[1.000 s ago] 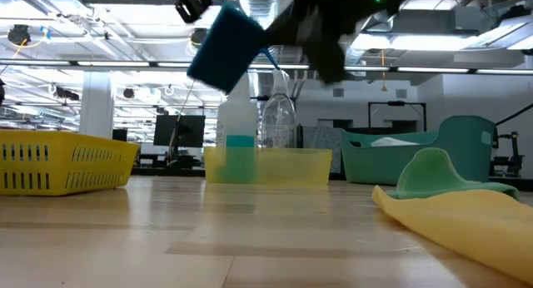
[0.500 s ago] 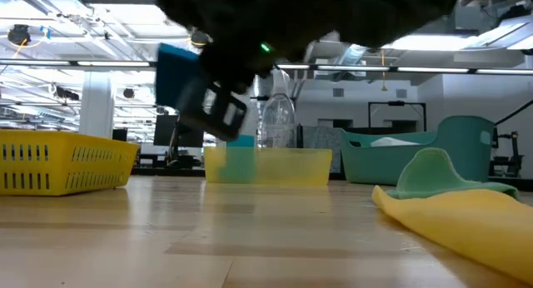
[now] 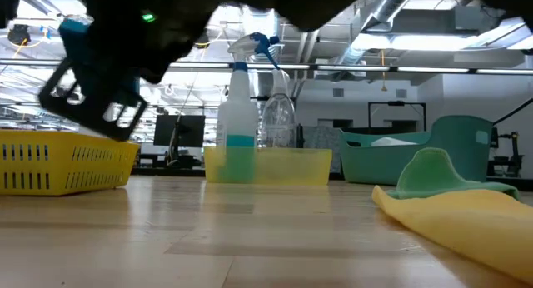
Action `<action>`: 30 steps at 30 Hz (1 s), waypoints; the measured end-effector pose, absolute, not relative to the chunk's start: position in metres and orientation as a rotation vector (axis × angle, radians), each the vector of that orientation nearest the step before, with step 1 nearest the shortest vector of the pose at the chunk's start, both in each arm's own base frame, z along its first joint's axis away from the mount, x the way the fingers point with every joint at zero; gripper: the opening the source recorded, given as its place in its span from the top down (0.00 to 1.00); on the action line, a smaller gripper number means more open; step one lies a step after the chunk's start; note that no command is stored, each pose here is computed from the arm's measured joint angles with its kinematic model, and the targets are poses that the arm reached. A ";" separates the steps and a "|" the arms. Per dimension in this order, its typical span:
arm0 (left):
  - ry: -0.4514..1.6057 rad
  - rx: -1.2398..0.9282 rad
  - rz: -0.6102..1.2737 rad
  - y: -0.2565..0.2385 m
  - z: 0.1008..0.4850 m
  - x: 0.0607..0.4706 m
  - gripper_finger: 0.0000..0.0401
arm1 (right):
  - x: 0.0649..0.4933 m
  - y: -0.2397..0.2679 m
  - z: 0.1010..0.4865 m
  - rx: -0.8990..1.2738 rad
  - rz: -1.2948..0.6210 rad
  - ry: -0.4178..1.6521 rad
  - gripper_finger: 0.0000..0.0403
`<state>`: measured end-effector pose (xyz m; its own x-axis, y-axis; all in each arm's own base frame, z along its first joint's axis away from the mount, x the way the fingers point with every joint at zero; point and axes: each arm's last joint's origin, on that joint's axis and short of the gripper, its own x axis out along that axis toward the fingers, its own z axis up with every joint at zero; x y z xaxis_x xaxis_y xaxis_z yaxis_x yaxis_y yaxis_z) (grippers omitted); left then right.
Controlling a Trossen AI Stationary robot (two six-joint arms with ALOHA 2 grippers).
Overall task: Pick & Place Kitchen Items
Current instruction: Put the blue sponge into the bottom yellow bin
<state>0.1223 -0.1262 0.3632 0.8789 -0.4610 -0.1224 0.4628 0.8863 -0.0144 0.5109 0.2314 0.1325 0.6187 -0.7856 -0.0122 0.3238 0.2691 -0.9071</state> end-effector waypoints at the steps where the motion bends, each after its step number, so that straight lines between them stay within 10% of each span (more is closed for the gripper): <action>1: 0.128 0.021 -0.494 -0.130 0.362 0.121 0.74 | 0.514 0.232 0.130 -1.042 -0.803 0.522 1.00; 30: 0.171 0.078 -0.576 -0.173 0.346 0.117 0.74 | 0.542 0.212 0.096 -1.022 -0.725 0.541 1.00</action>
<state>0.1169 -0.1727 0.3462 0.8251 -0.5346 -0.1827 0.5476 0.8363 0.0259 0.5423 0.2121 0.0963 0.6506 -0.7560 -0.0718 0.2837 0.3297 -0.9005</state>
